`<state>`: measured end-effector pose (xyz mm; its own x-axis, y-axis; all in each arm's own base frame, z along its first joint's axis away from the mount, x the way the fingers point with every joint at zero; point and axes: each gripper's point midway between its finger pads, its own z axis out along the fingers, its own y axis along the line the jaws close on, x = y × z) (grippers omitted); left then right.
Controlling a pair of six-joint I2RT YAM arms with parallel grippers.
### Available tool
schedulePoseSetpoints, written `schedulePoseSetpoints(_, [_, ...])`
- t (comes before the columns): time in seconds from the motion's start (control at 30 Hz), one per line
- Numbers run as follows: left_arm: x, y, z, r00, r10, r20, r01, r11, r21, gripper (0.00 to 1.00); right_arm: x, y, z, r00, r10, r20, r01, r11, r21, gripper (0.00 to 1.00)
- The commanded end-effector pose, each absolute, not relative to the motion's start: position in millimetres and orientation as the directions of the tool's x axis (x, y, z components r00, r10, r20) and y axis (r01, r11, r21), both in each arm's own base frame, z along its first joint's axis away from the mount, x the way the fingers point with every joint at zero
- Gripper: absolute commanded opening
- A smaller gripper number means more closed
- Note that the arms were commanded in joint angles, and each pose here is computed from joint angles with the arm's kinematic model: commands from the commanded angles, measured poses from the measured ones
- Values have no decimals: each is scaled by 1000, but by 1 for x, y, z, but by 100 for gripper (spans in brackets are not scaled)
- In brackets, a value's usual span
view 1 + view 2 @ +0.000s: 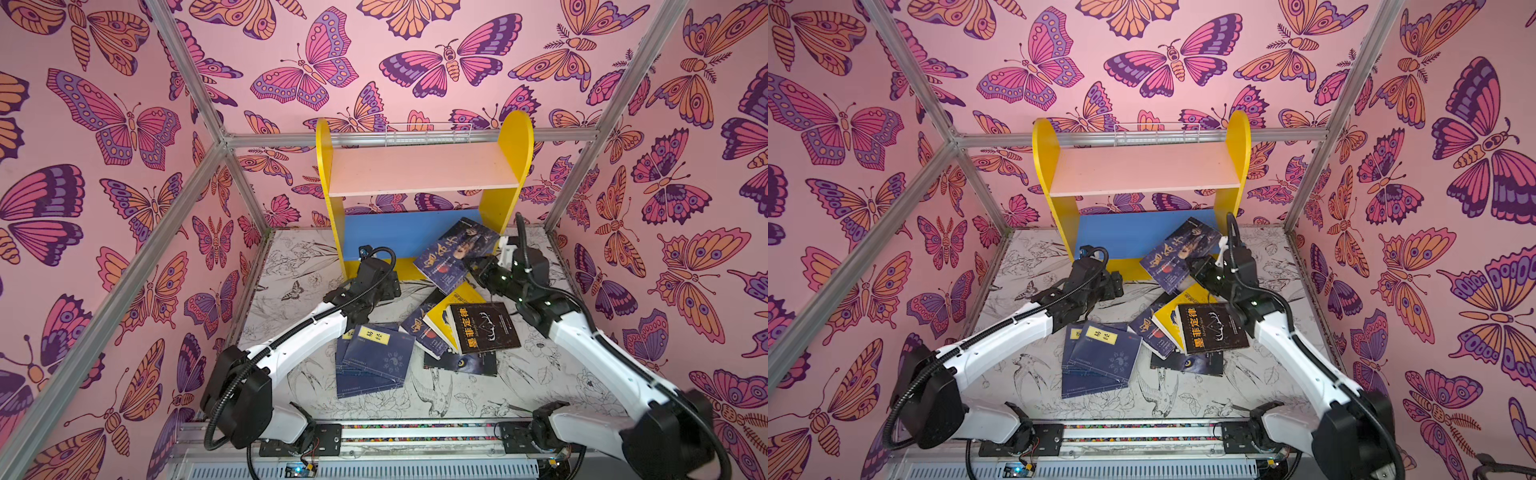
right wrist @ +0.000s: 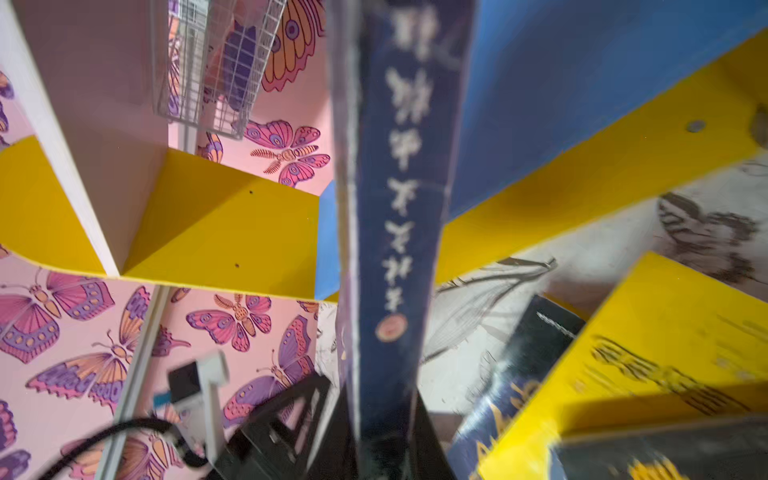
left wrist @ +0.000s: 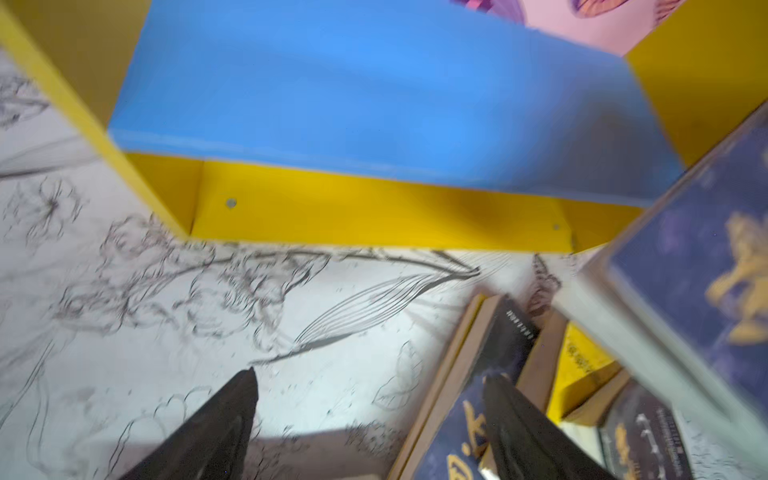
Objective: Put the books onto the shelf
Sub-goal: 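Lift the dark blue illustrated book with the right gripper toward the blue shelf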
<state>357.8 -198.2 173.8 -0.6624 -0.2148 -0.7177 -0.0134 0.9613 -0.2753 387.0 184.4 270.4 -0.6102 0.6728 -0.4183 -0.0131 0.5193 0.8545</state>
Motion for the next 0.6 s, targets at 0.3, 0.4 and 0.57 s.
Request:
schedulePoseSetpoints(0.3, [347, -177, 180, -651, -250, -717, -86, 962, -257, 90, 503, 166, 307, -222, 939, -262, -37, 261, 965, 0])
schedulePoseSetpoints(0.4, [345, -173, 182, -645, -249, -722, -94, 964, -249, 90, 518, 160, 282, -171, 966, -194, 31, 202, 979, 0])
schedulePoseSetpoints(0.57, [344, -169, 188, -632, -250, -734, -96, 965, -246, 90, 534, 159, 267, -127, 978, -165, 47, 172, 984, 0])
